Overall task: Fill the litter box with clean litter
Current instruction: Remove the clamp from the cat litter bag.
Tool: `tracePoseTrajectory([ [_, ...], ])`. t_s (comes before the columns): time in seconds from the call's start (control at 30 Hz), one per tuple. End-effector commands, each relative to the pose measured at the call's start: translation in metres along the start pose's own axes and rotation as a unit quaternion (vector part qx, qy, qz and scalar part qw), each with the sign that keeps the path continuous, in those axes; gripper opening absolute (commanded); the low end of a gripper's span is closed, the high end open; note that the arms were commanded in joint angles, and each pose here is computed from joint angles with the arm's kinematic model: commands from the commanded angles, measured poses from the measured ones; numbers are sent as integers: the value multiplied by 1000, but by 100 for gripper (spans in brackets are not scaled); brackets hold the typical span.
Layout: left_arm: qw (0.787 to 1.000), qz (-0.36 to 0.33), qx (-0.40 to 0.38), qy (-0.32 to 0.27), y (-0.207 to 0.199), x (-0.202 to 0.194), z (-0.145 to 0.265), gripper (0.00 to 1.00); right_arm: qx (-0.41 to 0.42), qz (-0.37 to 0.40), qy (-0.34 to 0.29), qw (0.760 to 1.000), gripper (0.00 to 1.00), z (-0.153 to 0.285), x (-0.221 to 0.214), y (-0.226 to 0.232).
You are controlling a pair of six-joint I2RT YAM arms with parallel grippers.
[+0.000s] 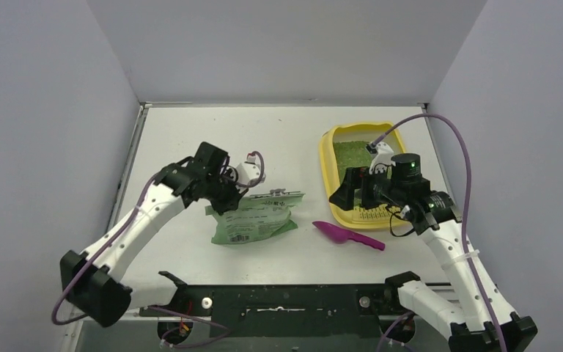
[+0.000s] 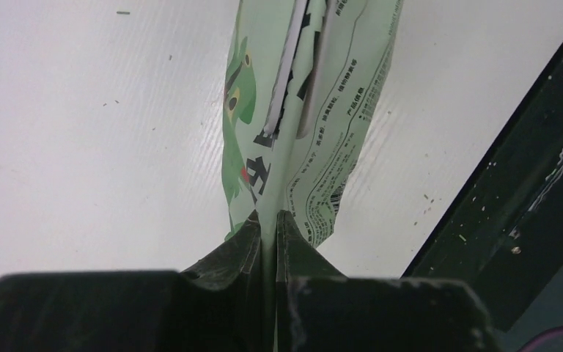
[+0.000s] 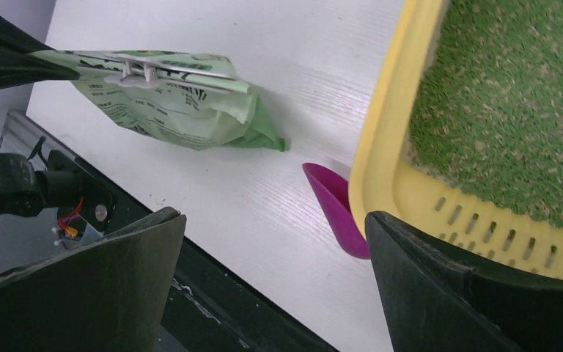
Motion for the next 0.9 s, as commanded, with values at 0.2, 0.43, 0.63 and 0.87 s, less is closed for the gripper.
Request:
tracePoseTrajectory([
  [0.2,952,-152,128,-233,-18,19,45,0,62,189,-249,948,100,11,48,67],
  [0.43,944,-189,121,-242,-36,7,42,0,52,353,-193,914,100,-23,12,104],
  [0.63,955,-198,84,-202,-48,3,33,0,-24,585,-167,793,100,-41,-18,136],
  [0.87,951,-199,97,-214,-47,2,40,0,-29,660,-194,725,100,-42,-18,154],
])
Point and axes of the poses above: each gripper's point midway between its finger pads, its own z axis back along the fingers, its own y axis along the line the jaws close on, x = y × z, the point moved 2 cm from there along z, back along the fingers, and after that the axes turned 6 degrees about z, right-handed, at the moved point
